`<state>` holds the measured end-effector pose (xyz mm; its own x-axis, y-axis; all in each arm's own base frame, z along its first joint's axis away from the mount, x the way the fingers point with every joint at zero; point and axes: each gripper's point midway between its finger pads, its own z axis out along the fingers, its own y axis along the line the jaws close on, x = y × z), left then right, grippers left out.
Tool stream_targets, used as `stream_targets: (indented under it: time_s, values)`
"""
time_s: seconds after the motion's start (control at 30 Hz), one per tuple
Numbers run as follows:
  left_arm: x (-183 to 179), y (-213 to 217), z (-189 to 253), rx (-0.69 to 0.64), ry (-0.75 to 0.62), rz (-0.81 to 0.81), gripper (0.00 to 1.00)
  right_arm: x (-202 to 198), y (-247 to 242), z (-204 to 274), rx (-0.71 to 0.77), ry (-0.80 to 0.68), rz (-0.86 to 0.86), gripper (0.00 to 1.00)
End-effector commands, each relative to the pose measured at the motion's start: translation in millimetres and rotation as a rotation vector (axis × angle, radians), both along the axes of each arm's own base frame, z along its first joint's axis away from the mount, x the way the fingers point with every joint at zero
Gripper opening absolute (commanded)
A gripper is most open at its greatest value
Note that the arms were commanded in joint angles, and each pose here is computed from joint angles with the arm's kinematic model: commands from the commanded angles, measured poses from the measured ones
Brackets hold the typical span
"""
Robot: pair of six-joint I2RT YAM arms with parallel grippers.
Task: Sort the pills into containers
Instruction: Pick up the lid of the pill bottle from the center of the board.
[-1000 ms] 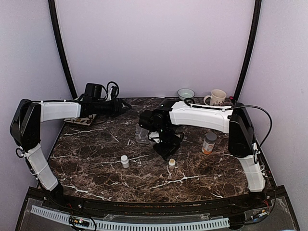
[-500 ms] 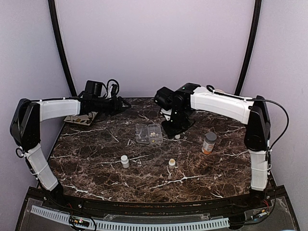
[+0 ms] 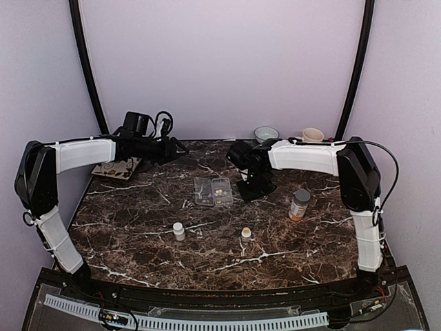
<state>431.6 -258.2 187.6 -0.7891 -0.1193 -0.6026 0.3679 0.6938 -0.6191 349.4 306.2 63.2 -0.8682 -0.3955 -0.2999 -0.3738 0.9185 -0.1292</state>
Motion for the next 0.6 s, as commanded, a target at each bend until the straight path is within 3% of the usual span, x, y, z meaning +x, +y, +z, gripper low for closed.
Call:
stream_targets:
  time_s: [0.0,0.57]
  values:
    - [-1.9,-1.9,23.6,0.003,-0.049,-0.014,0.55,21.3,-2.0,-15.5,-0.002,-0.035,-0.053,0.51]
    - [-0.5,-4.6,19.3,0.031,-0.054,-0.027,0.55,38.2,-8.1,-36.2,0.046,-0.008,-0.089,0.51]
